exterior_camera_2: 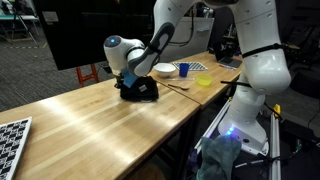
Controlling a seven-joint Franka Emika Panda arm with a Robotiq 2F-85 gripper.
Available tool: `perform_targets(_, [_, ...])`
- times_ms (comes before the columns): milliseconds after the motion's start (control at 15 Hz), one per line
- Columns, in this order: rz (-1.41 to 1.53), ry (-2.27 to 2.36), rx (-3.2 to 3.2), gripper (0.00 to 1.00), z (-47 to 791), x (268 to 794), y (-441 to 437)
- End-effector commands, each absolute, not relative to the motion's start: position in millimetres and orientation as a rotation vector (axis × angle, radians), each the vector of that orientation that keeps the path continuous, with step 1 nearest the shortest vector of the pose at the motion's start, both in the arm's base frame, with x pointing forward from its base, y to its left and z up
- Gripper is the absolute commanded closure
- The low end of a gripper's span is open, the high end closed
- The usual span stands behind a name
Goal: Use the black towel to wipe the table.
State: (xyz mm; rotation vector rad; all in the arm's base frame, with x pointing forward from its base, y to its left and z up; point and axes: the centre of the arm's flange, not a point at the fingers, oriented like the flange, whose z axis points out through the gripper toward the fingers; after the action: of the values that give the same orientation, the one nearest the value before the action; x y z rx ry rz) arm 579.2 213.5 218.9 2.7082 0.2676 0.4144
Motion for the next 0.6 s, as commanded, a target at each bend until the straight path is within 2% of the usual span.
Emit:
perform_targets(0, [0.357,0.299,2.739,0.71,188,582,224])
perform_targets(533, [0.298,0.300,2.703,0.34,220,574,218])
